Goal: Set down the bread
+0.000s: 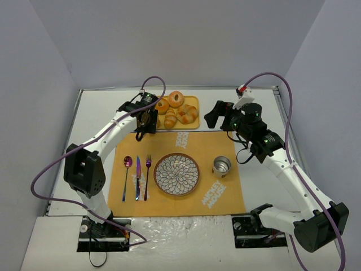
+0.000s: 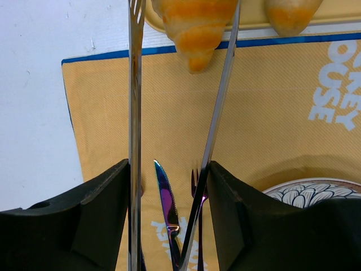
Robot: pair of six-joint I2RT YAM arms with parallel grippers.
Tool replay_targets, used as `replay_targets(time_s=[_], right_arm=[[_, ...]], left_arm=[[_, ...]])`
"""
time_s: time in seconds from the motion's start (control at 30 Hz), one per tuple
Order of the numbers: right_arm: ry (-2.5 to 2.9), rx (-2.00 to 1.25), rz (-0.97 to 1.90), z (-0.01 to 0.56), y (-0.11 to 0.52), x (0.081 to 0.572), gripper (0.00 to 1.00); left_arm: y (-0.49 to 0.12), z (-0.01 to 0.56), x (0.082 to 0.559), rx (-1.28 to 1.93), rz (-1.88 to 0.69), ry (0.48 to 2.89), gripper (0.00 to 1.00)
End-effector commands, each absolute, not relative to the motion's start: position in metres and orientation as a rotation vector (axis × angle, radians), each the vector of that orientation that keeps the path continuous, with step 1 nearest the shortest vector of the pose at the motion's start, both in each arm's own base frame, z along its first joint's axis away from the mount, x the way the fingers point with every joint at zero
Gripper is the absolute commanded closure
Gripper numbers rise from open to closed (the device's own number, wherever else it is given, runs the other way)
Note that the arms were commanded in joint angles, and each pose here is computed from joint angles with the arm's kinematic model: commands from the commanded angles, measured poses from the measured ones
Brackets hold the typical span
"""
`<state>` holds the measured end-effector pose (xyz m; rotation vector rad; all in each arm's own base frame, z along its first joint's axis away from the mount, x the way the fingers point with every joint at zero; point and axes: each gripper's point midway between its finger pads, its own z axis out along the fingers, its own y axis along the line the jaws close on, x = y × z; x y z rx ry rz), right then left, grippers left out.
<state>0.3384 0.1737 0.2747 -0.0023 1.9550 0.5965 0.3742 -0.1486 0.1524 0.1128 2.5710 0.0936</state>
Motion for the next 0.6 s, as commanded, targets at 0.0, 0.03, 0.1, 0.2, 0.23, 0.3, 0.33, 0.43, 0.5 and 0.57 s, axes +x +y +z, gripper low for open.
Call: replay_targets(time_s=[0.0, 0.03, 0.1, 0.2, 0.23, 0.3, 0.33, 0.43, 0.5, 0.57], right_arm=[[1.873, -0.001, 0.605, 0.2973, 0.1738, 0.34, 0.0], [1.873, -0.001, 0.604, 0.2974, 0.1735, 0.3405, 0.0], [1.872, -0.004, 0.607, 0.2981, 0.1744, 0.3404, 0.0], [1.873, -0.004, 0.606, 0.2984, 0.1745, 0.3407, 0.0], [1.871, -0.005, 0.606, 0.2989, 0.1744, 0.3406, 0.0], [1.869, -0.005, 0.606, 0.2996, 0.1744, 0.3406, 0.0], [1.869, -0.005, 0.607, 0.2998, 0.1744, 0.3407, 0.0], [1.873, -0.002, 0.604, 0.2977, 0.1739, 0.341, 0.0], [1.872, -0.003, 0.605, 0.2982, 0.174, 0.3403, 0.0], [1.872, -0.003, 0.605, 0.2982, 0.1737, 0.3396, 0.0]], left_arm=[[-0.1521, 0.1801, 0.3855, 0.082, 0.082, 2.485, 0.51], [-0.152, 0.181, 0.3857, 0.081, 0.082, 2.483, 0.51], [-0.1516, 0.1814, 0.3853, 0.081, 0.085, 2.482, 0.51], [-0.1513, 0.1839, 0.385, 0.081, 0.088, 2.475, 0.5], [-0.1507, 0.1841, 0.385, 0.082, 0.09, 2.476, 0.5], [-0.1516, 0.184, 0.3848, 0.086, 0.09, 2.478, 0.5], [-0.1521, 0.1839, 0.385, 0.087, 0.09, 2.478, 0.5], [-0.1549, 0.1836, 0.3846, 0.097, 0.081, 2.478, 0.5], [-0.1569, 0.1846, 0.3843, 0.104, 0.082, 2.474, 0.5], [-0.1581, 0.1853, 0.3845, 0.105, 0.085, 2.47, 0.5]])
